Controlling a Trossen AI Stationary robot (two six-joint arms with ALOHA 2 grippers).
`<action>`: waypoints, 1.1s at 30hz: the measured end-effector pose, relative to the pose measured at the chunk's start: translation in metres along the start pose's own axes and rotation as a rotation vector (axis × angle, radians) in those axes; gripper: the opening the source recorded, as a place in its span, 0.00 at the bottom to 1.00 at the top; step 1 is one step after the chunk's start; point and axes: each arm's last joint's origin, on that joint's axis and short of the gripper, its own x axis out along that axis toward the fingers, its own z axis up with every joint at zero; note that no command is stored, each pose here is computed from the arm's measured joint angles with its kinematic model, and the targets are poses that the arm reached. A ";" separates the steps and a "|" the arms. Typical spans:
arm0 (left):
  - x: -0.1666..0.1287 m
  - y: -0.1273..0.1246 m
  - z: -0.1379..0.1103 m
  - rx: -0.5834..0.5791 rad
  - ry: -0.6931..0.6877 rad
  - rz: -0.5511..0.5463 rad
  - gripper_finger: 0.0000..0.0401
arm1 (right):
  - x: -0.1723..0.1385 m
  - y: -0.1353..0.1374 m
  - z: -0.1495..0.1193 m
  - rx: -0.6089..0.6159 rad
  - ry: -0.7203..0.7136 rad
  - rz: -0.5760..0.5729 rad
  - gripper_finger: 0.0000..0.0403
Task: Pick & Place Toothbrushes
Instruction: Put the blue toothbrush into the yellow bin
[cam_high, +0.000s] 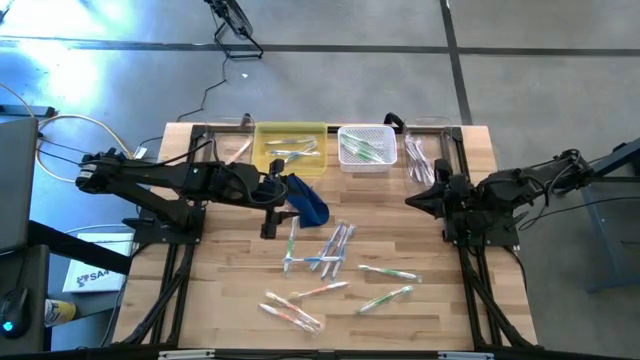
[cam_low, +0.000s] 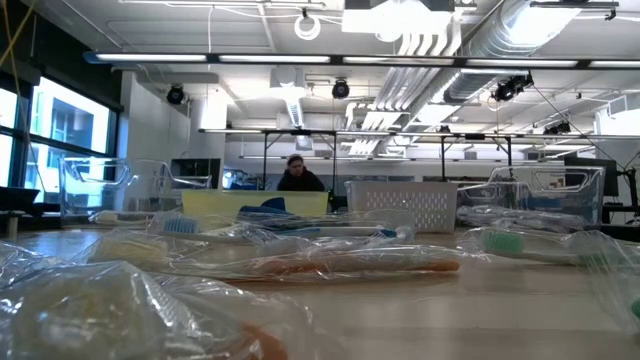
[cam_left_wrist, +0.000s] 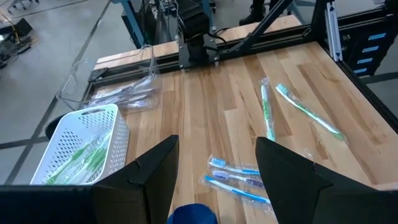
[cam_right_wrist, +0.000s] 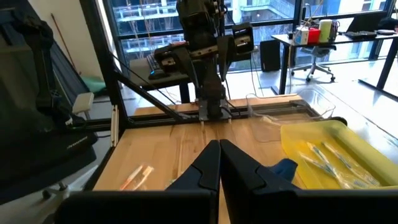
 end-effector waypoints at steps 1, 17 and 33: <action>0.000 0.000 0.000 0.000 0.000 -0.002 0.52 | 0.000 0.000 0.000 0.000 0.000 0.000 0.01; 0.000 -0.001 0.001 -0.001 -0.008 -0.027 0.52 | 0.000 0.000 0.000 -0.002 0.001 0.007 0.01; 0.021 -0.005 0.003 -0.019 -0.054 -0.056 0.52 | 0.000 0.001 0.000 0.001 0.004 0.028 0.01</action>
